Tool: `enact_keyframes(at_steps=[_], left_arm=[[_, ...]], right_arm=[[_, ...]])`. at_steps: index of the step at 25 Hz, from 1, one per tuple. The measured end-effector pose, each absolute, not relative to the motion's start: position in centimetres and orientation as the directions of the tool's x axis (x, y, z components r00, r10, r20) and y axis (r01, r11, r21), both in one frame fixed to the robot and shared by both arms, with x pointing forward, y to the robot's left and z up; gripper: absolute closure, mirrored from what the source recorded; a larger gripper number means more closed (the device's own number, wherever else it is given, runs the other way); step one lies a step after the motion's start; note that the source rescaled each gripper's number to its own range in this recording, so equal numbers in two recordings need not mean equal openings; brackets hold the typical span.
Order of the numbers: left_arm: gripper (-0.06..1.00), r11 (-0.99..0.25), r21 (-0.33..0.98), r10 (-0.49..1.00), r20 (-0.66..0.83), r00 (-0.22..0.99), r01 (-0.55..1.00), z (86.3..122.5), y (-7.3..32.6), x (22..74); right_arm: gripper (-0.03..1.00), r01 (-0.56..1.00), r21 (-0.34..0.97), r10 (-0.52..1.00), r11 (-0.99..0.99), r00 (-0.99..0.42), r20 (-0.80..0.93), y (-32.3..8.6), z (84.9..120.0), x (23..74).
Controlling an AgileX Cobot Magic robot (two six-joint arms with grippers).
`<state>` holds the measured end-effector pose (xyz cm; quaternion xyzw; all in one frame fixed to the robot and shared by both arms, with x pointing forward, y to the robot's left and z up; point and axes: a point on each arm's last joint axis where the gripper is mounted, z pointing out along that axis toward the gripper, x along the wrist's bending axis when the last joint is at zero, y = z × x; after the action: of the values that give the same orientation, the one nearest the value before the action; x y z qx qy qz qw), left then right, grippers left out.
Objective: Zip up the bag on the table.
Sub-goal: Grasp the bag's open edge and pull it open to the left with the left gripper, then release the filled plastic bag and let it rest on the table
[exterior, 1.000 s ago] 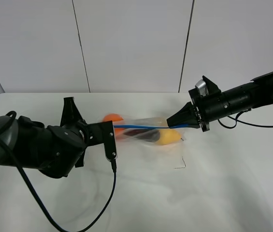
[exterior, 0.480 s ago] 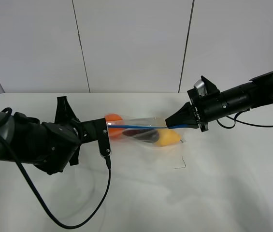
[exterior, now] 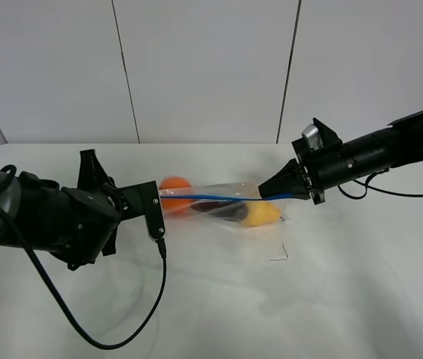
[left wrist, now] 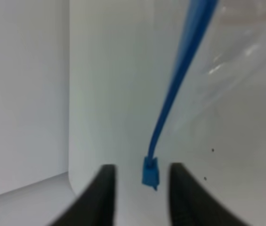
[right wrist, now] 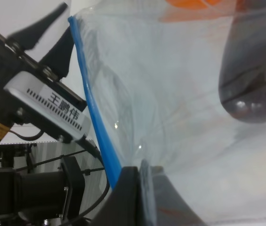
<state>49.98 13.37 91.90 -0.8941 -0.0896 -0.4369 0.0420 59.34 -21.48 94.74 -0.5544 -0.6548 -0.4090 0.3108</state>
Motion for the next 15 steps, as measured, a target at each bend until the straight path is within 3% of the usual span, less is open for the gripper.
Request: enact_keyframes(at_steps=[3,5,15], left_arm=[[0.33,-0.980,0.005,0.127,0.788,0.602,0.200,91.90,13.40,49.99],[0.26,-0.979,0.005,0.127,0.789,0.601,0.201,91.91,13.41,49.99],[0.21,-0.973,-0.008,0.130,0.808,0.575,0.232,92.14,13.74,50.10]], right_arm=[[0.97,0.980,0.191,0.472,0.051,-0.192,0.861,-21.48,94.74,59.34],[0.97,0.980,0.191,0.472,0.051,-0.192,0.861,-21.48,94.74,59.34],[0.97,0.980,0.191,0.472,0.051,-0.192,0.861,-21.48,94.74,59.34]])
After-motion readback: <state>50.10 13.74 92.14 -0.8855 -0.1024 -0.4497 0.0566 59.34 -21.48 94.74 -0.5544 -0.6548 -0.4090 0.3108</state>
